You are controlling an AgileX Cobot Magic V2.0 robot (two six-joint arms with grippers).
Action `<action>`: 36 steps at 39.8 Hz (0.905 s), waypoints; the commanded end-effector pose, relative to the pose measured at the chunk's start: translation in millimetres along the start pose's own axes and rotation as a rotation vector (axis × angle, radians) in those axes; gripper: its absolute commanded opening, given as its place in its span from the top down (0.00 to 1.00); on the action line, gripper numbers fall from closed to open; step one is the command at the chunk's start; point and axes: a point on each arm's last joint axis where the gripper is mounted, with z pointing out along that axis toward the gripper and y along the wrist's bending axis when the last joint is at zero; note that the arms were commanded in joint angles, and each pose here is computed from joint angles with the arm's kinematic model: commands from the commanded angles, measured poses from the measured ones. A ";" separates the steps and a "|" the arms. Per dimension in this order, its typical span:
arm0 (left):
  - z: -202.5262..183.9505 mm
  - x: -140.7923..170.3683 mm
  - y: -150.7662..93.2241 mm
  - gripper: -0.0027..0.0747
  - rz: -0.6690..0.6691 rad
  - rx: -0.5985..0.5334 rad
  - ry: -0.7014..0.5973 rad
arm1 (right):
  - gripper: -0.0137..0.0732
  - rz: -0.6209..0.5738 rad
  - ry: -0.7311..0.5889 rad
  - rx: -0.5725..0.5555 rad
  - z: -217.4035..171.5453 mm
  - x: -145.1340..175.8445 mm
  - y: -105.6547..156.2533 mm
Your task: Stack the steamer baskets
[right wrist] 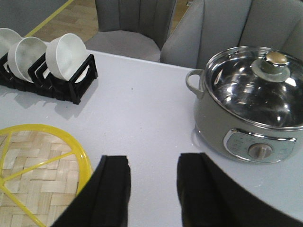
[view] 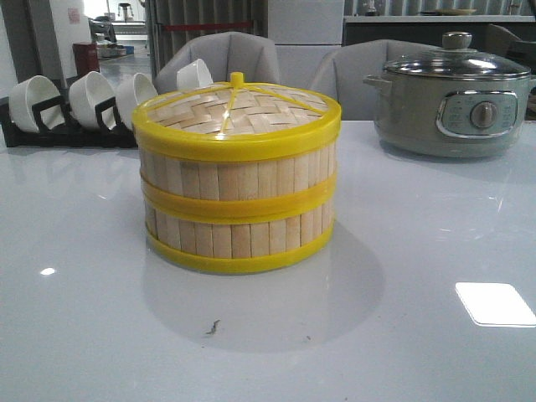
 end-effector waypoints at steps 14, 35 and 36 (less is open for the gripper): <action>-4.2 -14.1 -3.3 0.86 -0.008 0.031 -0.096 | 0.43 0.006 -0.213 0.121 -89.4 44.0 -31.9; -4.2 -14.1 -3.3 0.86 -0.008 0.031 -0.096 | 0.43 0.014 -0.341 0.208 -152.8 124.5 -36.0; -4.2 -14.1 -3.3 0.86 -0.008 0.031 -0.096 | 0.43 0.015 -0.339 0.208 -153.9 129.3 -35.7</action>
